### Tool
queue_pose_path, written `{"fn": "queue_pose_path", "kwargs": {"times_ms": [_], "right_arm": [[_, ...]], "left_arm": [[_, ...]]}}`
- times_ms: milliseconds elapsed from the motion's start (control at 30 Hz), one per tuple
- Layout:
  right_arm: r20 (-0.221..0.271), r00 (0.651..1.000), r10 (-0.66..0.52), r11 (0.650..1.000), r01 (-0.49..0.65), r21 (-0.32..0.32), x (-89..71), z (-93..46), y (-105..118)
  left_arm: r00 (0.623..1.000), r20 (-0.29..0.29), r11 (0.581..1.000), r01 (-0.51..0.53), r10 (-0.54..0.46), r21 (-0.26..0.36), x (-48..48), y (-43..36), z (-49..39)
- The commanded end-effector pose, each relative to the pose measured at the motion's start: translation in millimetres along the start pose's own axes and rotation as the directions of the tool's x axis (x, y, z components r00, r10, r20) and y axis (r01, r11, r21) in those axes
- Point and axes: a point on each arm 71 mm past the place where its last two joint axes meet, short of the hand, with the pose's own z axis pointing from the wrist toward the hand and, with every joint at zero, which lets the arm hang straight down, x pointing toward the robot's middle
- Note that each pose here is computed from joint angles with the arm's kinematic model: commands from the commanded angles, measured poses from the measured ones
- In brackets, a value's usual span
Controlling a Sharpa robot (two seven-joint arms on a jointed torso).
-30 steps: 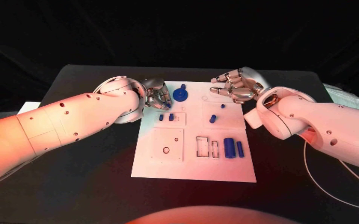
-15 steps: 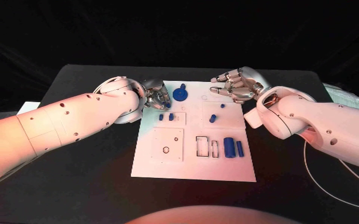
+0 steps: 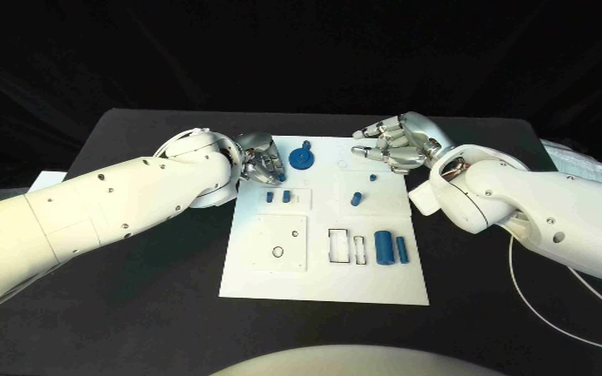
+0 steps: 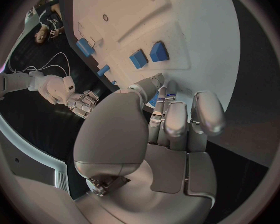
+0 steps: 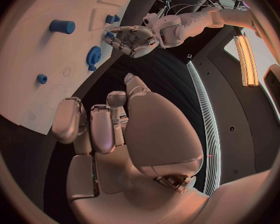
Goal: Assemble the parts on the task board
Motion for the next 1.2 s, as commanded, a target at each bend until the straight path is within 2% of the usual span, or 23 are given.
{"fn": "queue_pose_path", "kwargs": {"times_ms": [33, 233, 367, 467, 533, 567, 600, 633, 667, 700, 767, 833, 867, 933, 1000, 1100, 1200], "right_arm": [[-0.011, 1.000, -0.006, 1.000, 0.006, 0.002, -0.2, 0.3, -2], [0.010, 1.000, -0.023, 1.000, 0.023, 0.022, -7.8, 1.1, -9], [0.018, 0.998, -0.058, 0.998, 0.057, 0.031, -14.4, 1.8, -15], [0.005, 0.993, -0.117, 0.993, 0.117, 0.032, -18.3, 2.0, -19], [-0.026, 0.980, -0.195, 0.981, 0.196, 0.013, -19.2, 2.3, -19], [-0.042, 0.967, -0.249, 0.968, 0.249, -0.006, -19.1, 2.3, -19], [-0.056, 0.950, -0.307, 0.952, 0.306, -0.026, -18.5, 2.1, -18], [-0.068, 0.931, -0.359, 0.933, 0.357, -0.043, -17.9, 1.8, -17], [-0.079, 0.904, -0.421, 0.907, 0.417, -0.059, -17.8, 1.4, -16], [-0.086, 0.879, -0.468, 0.883, 0.464, -0.069, -18.0, 1.2, -16], [-0.091, 0.832, -0.547, 0.837, 0.542, -0.078, -18.5, 1.0, -15], [-0.091, 0.775, -0.625, 0.781, 0.620, -0.078, -19.1, 1.0, -15], [-0.089, 0.745, -0.661, 0.750, 0.657, -0.077, -19.2, 1.2, -15], [-0.086, 0.692, -0.717, 0.697, 0.713, -0.073, -18.8, 1.7, -15], [-0.085, 0.640, -0.764, 0.645, 0.761, -0.067, -17.9, 2.4, -15], [-0.087, 0.583, -0.808, 0.588, 0.807, -0.057, -16.1, 3.7, -15], [-0.086, 0.553, -0.829, 0.558, 0.829, -0.049, -13.1, 5.7, -14]], "left_arm": [[1.000, 0.003, 1.000, -0.001, 0.001, 0.005, -0.7, 0.4, -1.0], [0.996, 0.009, 0.996, 0.091, -0.091, 0.018, -7.1, 7.7, -8.7], [0.976, 0.047, 0.975, 0.211, -0.214, 0.067, -22.7, 11.6, -17.6], [0.936, 0.102, 0.937, 0.322, -0.337, 0.139, -35.4, 14.1, -25.1], [0.877, 0.138, 0.881, 0.433, -0.461, 0.191, -43.3, 17.3, -30.7], [0.832, 0.144, 0.838, 0.504, -0.536, 0.212, -46.1, 19.6, -33.4], [0.770, 0.135, 0.776, 0.588, -0.623, 0.227, -47.7, 22.0, -36.1], [0.693, 0.117, 0.697, 0.676, -0.712, 0.239, -48.3, 24.4, -38.9], [0.573, 0.088, 0.575, 0.779, -0.815, 0.251, -47.7, 27.3, -43.2], [0.481, 0.070, 0.482, 0.836, -0.874, 0.263, -47.0, 29.1, -47.1], [0.365, 0.049, 0.364, 0.888, -0.930, 0.282, -45.8, 31.9, -53.7], [0.277, 0.034, 0.275, 0.914, -0.960, 0.298, -44.2, 34.5, -59.6], [0.243, 0.029, 0.240, 0.922, -0.970, 0.303, -43.1, 35.6, -62.3], [0.198, 0.019, 0.194, 0.931, -0.980, 0.309, -40.6, 37.3, -66.6], [0.166, 0.009, 0.160, 0.937, -0.986, 0.310, -36.8, 38.3, -70.5], [0.144, -0.009, 0.134, 0.941, -0.990, 0.310, -31.1, 38.0, -74.4], [0.144, -0.021, 0.130, 0.941, -0.989, 0.313, -27.7, 38.3, -79.3]]}}
